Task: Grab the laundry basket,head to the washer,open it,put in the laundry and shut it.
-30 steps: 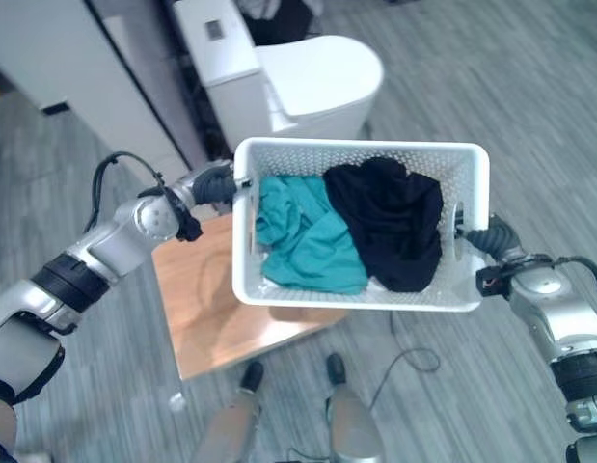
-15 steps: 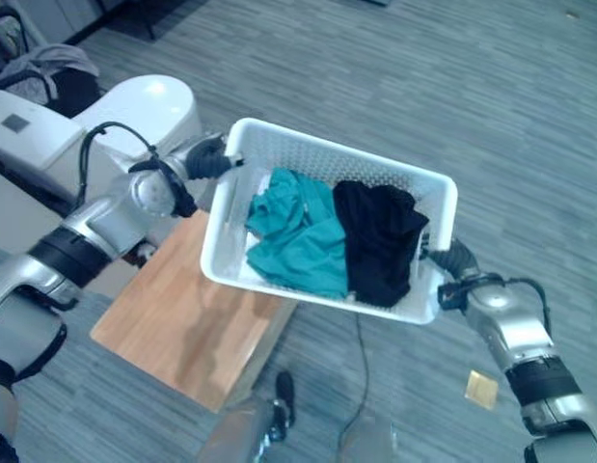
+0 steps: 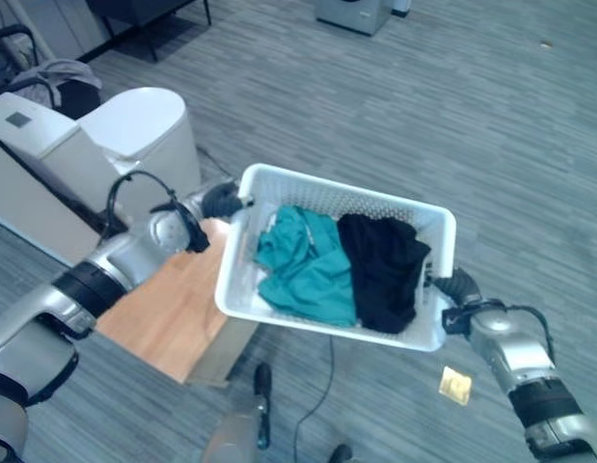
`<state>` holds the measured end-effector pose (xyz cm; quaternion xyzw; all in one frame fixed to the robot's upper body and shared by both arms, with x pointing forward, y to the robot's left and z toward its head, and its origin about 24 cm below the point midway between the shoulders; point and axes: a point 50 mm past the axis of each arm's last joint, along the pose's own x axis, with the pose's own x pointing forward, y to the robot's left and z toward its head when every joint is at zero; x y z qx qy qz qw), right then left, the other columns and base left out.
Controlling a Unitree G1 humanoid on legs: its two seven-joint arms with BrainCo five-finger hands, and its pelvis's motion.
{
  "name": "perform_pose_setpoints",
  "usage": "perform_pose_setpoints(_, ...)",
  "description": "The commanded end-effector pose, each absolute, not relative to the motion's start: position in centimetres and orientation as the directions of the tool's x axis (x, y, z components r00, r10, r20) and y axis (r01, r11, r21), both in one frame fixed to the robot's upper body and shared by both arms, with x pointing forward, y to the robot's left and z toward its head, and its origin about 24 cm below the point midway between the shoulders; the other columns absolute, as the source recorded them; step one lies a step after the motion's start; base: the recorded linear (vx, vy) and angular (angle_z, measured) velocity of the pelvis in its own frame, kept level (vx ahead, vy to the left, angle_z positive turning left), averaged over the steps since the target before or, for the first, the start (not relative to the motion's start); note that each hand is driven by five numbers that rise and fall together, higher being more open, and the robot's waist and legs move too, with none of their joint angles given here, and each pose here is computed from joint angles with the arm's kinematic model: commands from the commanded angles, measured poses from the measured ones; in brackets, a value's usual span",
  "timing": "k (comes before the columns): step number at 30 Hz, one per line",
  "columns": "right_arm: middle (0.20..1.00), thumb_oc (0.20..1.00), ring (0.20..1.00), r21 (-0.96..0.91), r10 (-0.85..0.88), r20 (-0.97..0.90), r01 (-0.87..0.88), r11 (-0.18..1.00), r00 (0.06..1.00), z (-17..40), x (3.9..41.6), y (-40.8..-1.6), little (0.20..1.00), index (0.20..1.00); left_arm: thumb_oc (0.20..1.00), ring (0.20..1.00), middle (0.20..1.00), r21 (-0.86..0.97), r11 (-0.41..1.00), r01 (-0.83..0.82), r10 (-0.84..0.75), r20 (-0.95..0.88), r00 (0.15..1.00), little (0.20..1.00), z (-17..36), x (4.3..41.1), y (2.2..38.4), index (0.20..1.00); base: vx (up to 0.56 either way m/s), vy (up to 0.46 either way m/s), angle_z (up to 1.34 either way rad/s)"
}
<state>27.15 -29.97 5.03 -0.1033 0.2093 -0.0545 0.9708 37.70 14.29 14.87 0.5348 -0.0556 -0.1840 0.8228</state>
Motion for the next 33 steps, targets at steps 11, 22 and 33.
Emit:
perform_pose_setpoints(11,0.2,0.2,0.2,-0.147,-0.001,-0.001,0.001,0.989,1.0,14.5,30.2,-28.8,0.2,0.2,0.2,0.2,0.2,0.889,0.457,0.014,-0.332,0.156,0.93,0.2,23.6,39.4,15.4,0.2,-0.05,-0.207,0.12)
perform_pose_setpoints(22,0.2,0.2,0.2,-0.172,0.105,-0.007,-0.105,0.98,0.994,14.8,30.9,-26.6,0.2,0.2,0.2,0.2,0.2,0.886,0.463,0.019,-0.305,0.139,0.942,0.2,23.9,38.7,18.0,0.2,0.15,-0.057,-0.32)
perform_pose_setpoints(33,0.2,0.2,0.2,-0.122,0.233,-0.034,-0.236,0.964,0.972,12.8,31.2,-22.9,0.2,0.2,0.2,0.2,0.2,0.89,0.457,-0.007,-0.24,0.131,0.962,0.2,23.4,37.8,20.9,0.2,0.5,0.061,-0.31)
